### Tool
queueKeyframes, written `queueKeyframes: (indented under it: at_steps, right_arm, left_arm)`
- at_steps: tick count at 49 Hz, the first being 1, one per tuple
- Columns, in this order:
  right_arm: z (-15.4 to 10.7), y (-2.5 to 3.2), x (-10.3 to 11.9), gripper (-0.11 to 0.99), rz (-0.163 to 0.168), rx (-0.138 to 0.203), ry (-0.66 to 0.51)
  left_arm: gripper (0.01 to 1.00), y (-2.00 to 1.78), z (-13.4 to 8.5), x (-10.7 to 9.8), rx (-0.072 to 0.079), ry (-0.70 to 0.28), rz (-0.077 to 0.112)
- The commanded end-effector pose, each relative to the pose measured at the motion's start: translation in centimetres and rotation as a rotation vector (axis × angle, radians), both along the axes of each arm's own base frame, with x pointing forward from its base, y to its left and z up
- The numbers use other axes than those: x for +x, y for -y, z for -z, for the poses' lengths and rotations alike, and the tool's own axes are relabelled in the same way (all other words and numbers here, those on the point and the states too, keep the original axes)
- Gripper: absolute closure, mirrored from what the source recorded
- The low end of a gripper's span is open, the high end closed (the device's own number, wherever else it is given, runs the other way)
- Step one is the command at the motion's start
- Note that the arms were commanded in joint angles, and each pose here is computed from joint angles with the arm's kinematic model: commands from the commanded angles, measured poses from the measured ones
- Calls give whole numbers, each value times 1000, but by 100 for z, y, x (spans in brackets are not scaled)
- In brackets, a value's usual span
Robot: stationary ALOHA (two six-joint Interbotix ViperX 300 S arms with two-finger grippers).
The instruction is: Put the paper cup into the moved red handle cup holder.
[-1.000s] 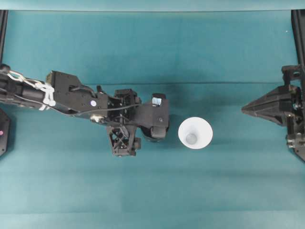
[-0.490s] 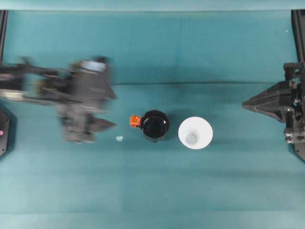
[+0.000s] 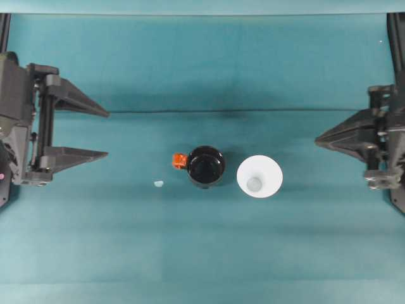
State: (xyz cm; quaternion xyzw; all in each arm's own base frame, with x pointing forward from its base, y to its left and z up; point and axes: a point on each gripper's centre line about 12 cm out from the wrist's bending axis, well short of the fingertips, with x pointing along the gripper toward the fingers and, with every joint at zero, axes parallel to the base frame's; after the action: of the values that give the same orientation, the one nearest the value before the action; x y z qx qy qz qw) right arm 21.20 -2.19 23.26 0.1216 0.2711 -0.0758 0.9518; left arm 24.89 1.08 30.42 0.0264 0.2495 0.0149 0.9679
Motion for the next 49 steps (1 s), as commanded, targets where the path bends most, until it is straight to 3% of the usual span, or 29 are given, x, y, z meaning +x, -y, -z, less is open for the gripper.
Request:
queueKeyframes:
  at_steps: [1, 5, 9, 14, 20, 23, 36, 49]
  right_arm:
    - [-84, 38, 125, 912, 23, 24, -18]
    - [-73, 60, 212, 845, 37, 47, -77]
    - [-18, 74, 283, 710, 55, 78, -141]
    - [-5, 85, 381, 439, 77, 112, -186]
    - [5, 106, 512, 83, 80, 117, -222]
    - [44, 117, 574, -42, 82, 120, -254]
    - [424, 147, 848, -31, 82, 137, -470]
    - [736, 195, 1197, -30, 82, 142, -570]
  left_arm:
    - [116, 7, -52, 3, 2, 11, 3]
    - [116, 7, -51, -3, 2, 8, 3]
    - [116, 3, -44, -5, 2, 5, 1]
    - [116, 7, -41, -9, -1, 5, 2]
    - [116, 3, -41, -9, -2, 5, -1]
    - [116, 3, -33, -7, -2, 3, -1]
    - [116, 3, -37, 1, -2, 3, -1]
    - [116, 3, -37, 1, -4, 3, -1]
